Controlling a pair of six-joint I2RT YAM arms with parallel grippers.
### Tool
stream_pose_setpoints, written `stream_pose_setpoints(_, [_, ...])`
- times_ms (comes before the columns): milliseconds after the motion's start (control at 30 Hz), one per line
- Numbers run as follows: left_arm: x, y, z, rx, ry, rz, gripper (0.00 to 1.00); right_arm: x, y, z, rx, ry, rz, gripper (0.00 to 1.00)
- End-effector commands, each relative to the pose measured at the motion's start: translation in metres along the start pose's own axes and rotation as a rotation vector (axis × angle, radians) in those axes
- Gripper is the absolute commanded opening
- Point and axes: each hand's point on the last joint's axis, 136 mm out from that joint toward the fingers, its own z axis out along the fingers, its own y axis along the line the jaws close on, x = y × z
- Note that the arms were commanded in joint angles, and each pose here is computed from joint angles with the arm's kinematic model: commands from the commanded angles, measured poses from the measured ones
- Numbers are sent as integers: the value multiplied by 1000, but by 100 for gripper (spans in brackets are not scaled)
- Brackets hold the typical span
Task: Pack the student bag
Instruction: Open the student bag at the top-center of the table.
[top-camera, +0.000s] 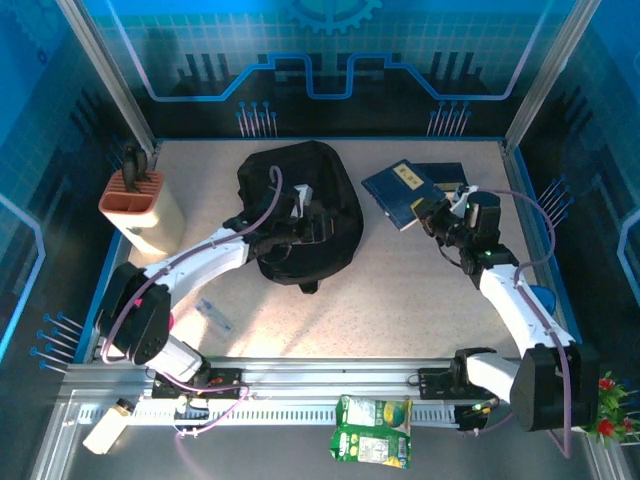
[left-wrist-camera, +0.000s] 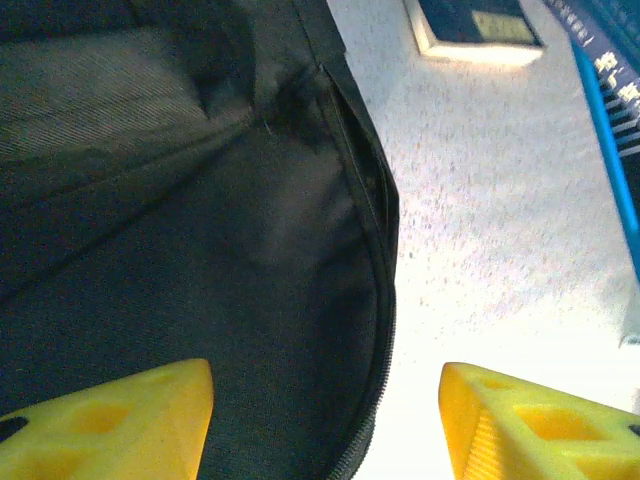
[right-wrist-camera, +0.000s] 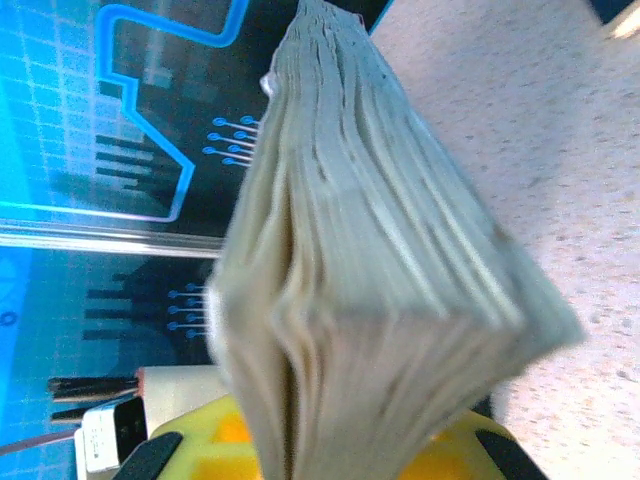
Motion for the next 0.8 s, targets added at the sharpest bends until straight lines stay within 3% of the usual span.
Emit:
stream_pose_setpoints(0, [18, -17, 14, 40, 90, 94, 60, -4, -13, -12, 54, -22, -46, 0])
stream_pose_setpoints(200, [39, -25, 37, 54, 191, 163, 53, -4, -19, -15, 63, -15, -29, 0])
stream_pose_setpoints(533, [51, -18, 49, 40, 317, 391, 38, -3, -23, -18, 85, -13, -51, 0])
stream_pose_setpoints(767, [52, -19, 60, 55, 360, 431, 37, -2, -25, -17, 95, -6, -50, 0])
